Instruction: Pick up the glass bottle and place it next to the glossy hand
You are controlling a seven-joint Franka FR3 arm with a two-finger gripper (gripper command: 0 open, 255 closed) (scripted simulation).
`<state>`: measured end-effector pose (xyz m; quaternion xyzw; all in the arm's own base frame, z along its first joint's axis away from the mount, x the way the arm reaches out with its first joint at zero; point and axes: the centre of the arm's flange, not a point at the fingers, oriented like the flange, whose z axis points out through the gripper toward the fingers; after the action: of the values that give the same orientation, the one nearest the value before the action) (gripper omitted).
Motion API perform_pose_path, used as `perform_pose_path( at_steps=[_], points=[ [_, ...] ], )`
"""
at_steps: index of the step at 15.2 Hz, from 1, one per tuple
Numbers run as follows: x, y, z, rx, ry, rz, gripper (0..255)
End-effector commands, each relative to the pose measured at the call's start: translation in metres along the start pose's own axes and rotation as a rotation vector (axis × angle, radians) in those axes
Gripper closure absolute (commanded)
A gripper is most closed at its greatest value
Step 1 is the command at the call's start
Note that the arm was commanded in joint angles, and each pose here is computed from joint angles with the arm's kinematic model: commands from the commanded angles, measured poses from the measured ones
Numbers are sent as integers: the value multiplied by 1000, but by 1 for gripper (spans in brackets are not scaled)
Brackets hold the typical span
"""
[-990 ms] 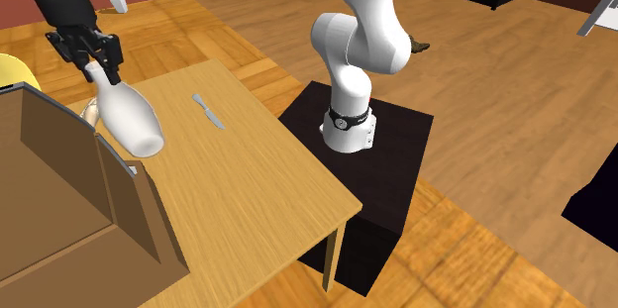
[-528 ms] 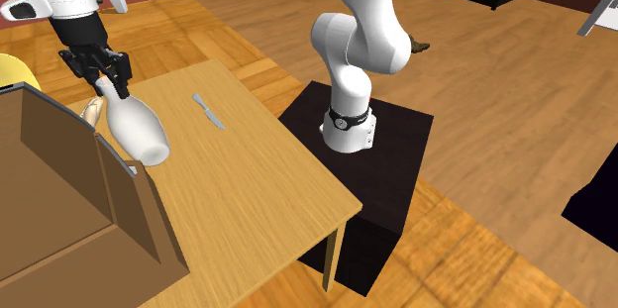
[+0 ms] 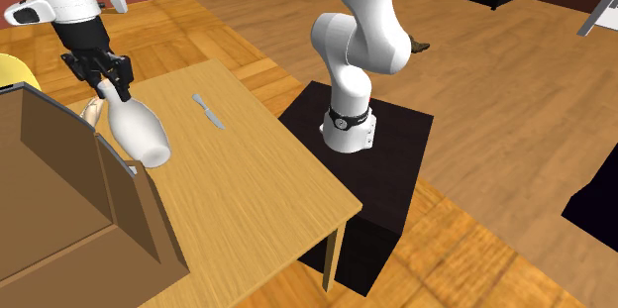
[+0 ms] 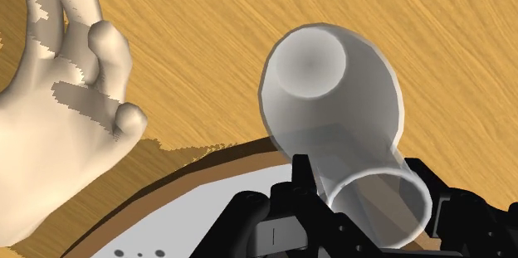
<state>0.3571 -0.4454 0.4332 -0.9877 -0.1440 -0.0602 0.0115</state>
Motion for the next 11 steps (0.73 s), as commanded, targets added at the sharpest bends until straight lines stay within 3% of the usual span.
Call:
perform_pose_path(
  at_steps=[1, 6, 10, 11],
  points=[
    [0, 0, 0, 0, 0, 0, 0],
    [0, 0, 0, 0, 0, 0, 0],
    [0, 0, -50, 0, 0, 0, 0],
    [0, 0, -50, 0, 0, 0, 0]
  ],
)
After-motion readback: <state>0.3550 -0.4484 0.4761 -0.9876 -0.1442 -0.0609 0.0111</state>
